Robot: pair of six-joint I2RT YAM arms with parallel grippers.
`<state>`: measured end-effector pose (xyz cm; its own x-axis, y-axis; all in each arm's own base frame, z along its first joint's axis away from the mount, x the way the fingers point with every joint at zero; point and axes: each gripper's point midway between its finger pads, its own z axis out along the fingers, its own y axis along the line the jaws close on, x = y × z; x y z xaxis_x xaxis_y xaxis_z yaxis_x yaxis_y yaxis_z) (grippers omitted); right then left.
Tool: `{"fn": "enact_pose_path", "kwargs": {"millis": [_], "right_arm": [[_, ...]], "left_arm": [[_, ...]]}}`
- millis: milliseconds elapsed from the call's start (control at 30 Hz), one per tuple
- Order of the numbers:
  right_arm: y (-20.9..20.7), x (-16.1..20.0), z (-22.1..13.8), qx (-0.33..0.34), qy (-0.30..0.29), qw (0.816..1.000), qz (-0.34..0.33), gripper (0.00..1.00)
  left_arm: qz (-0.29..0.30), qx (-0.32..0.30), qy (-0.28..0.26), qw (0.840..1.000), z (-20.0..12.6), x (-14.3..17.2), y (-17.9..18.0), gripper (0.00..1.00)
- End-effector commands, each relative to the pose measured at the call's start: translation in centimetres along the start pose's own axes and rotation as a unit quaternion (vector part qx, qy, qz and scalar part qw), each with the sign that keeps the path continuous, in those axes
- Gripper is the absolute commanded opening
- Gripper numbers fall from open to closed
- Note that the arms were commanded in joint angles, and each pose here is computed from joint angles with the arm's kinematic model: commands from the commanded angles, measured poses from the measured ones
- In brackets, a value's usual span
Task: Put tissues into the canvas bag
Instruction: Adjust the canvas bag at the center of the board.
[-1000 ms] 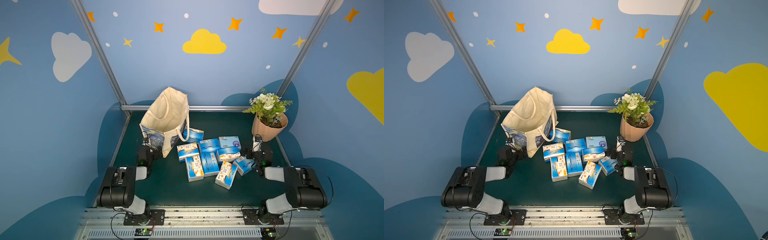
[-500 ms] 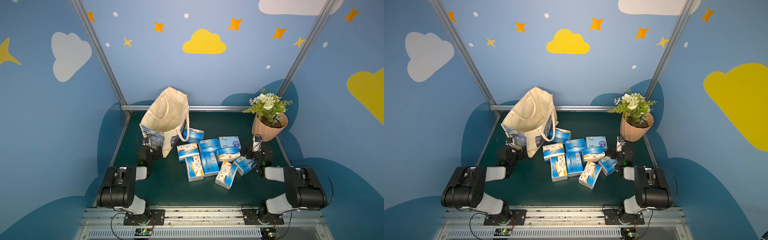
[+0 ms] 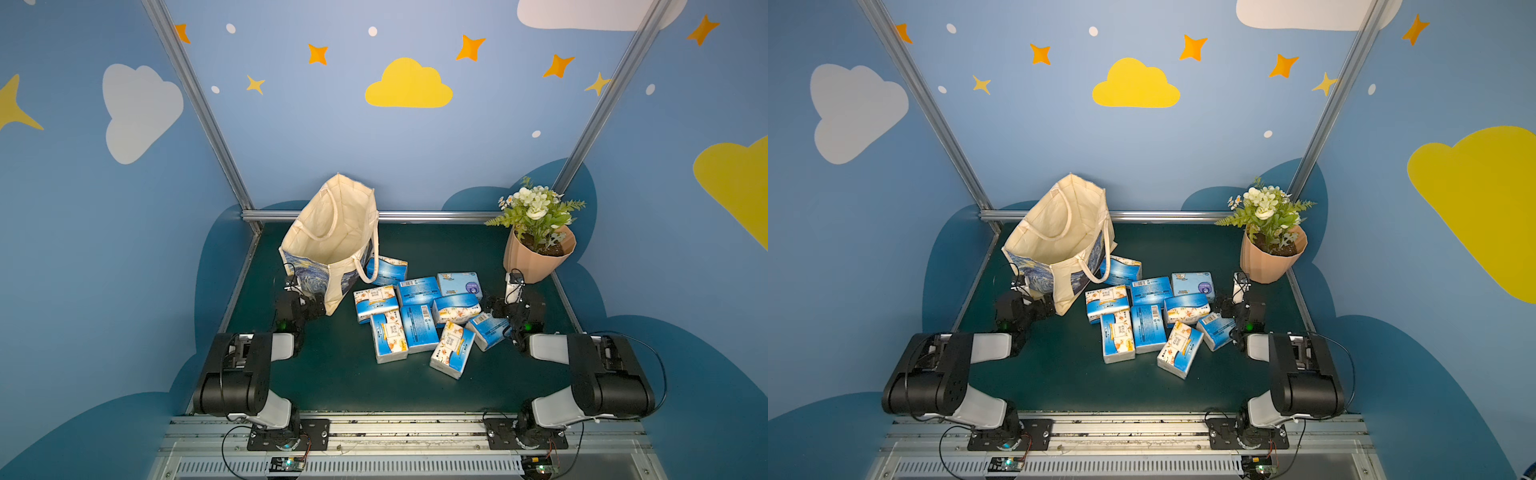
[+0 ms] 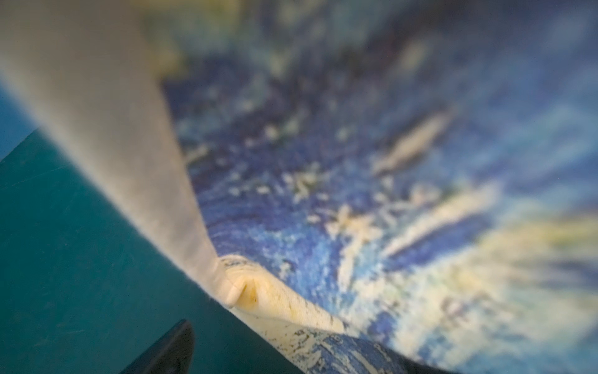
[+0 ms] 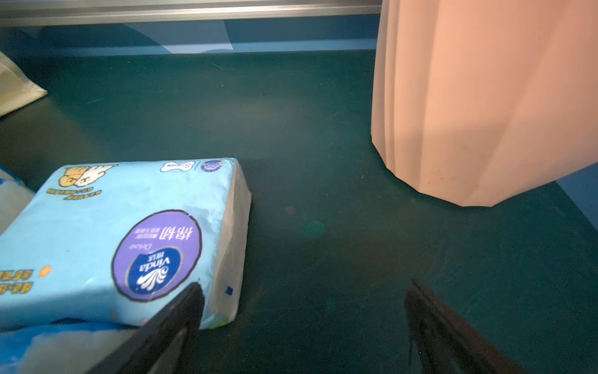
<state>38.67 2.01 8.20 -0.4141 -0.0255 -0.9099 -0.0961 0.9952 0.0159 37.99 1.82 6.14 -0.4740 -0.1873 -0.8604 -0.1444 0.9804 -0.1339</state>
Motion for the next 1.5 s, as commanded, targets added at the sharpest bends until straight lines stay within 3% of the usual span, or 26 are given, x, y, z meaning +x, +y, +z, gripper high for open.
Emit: {"fn": "enact_pose_path", "kwargs": {"millis": [0,800,867,900,1000,1033,1133,1233,1367,1467], "right_arm": [[0.3,-1.0,0.4,-0.007,-0.012,1.0,0.002,0.97],[0.2,-1.1,0.3,-0.014,-0.013,1.0,0.01,0.97],[0.2,-1.1,0.3,-0.016,-0.014,1.0,0.011,0.87],[0.0,-1.2,0.3,-0.012,-0.015,1.0,0.016,0.82],[-1.7,-2.4,-0.3,0.039,-0.009,0.998,0.043,0.79],[-2.2,-3.0,-0.8,0.05,-0.001,0.998,0.049,0.79],[-2.3,-5.5,-2.8,0.056,-0.014,0.997,0.043,0.79],[-2.5,-7.6,-4.5,0.067,-0.005,0.995,0.067,0.77],[-0.8,-10.6,-6.3,0.028,0.01,0.995,0.096,0.74],[1.1,-12.3,-7.2,-0.015,0.019,0.995,0.101,0.73]], "left_arm": [[-0.009,0.0,-0.035,0.999,0.3,-2.3,-0.1,1.0],[-0.015,0.005,-0.031,0.999,0.4,-2.3,-0.1,1.0],[-0.018,0.011,-0.033,0.999,0.3,-2.3,-0.1,0.97],[-0.02,0.01,-0.036,0.999,0.2,-2.5,0.0,0.86],[-0.042,-0.031,-0.042,0.998,-0.7,-5.1,1.2,0.74],[-0.051,-0.05,-0.035,0.997,-1.8,-6.1,1.7,0.73],[-0.065,-0.081,-0.084,0.991,-5.6,-9.9,2.6,0.73],[-0.062,-0.081,-0.101,0.99,-8.9,-13.0,2.2,0.72],[-0.07,-0.055,-0.103,0.991,-12.9,-16.3,0.8,0.7],[-0.11,-0.044,-0.147,0.982,-16.9,-19.9,0.4,0.7]]}}
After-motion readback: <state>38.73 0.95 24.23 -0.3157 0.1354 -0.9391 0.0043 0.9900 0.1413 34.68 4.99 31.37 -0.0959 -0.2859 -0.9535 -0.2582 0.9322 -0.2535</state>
